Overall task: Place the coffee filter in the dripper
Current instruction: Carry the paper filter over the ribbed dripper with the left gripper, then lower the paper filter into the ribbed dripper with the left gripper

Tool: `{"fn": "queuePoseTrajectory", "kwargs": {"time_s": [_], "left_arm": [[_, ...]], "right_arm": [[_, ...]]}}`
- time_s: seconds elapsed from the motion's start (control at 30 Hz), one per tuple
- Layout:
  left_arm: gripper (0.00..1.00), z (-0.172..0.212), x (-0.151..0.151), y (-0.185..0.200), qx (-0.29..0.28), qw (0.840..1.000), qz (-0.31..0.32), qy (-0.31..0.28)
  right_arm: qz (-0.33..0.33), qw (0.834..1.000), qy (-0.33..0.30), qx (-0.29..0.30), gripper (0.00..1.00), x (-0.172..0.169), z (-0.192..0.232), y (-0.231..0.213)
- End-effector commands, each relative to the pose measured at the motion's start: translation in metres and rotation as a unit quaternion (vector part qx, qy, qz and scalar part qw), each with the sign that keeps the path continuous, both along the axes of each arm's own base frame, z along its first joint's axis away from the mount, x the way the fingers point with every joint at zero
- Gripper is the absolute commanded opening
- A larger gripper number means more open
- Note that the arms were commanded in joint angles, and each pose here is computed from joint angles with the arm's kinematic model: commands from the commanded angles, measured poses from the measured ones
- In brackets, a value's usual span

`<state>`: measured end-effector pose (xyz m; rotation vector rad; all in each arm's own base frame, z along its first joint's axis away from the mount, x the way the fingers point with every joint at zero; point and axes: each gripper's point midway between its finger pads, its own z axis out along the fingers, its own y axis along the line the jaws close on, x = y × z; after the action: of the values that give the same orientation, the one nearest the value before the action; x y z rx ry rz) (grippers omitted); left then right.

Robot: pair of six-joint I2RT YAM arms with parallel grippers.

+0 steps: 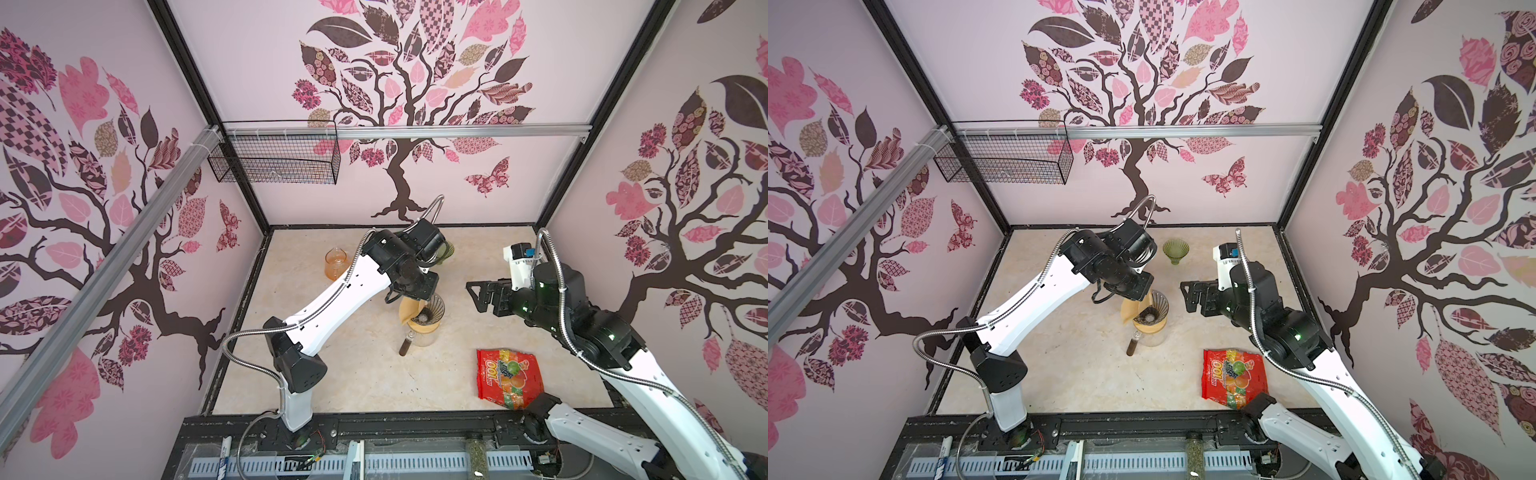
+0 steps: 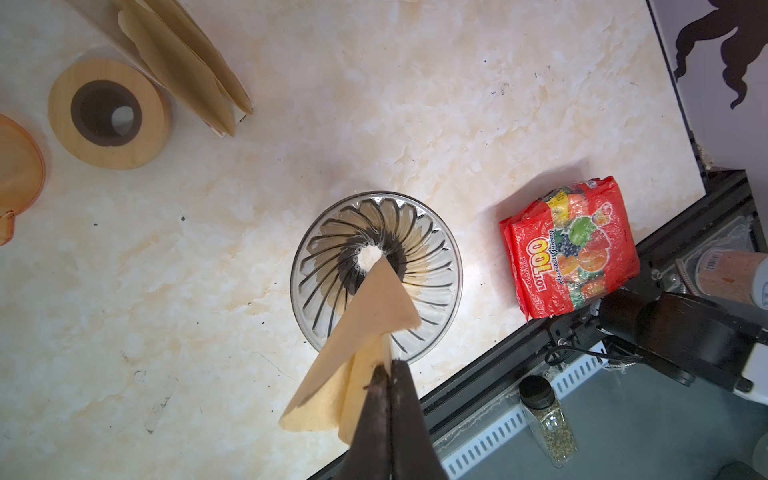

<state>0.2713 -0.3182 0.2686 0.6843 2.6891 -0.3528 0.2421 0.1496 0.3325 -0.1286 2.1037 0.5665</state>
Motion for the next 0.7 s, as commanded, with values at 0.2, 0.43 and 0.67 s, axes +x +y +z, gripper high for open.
{"fn": "queuePoseTrajectory", "kwargs": {"time_s": [0.2,0.43,0.67], "left_arm": [[0.00,-0.008,0.002,-0.014,0.012,1.000,-0.015,-0.001],[0.00,-0.020,0.000,-0.024,0.015,1.000,-0.024,0.012],[0.00,-0.029,-0.003,-0.035,0.012,0.999,-0.032,0.022]], "right_arm": [[0.006,1.000,-0.006,-0.007,1.00,0.000,0.000,0.000],[0.009,1.000,-0.003,-0.006,1.00,-0.002,-0.003,0.001],[0.010,1.000,0.000,-0.008,1.00,-0.003,-0.006,0.000]]}}
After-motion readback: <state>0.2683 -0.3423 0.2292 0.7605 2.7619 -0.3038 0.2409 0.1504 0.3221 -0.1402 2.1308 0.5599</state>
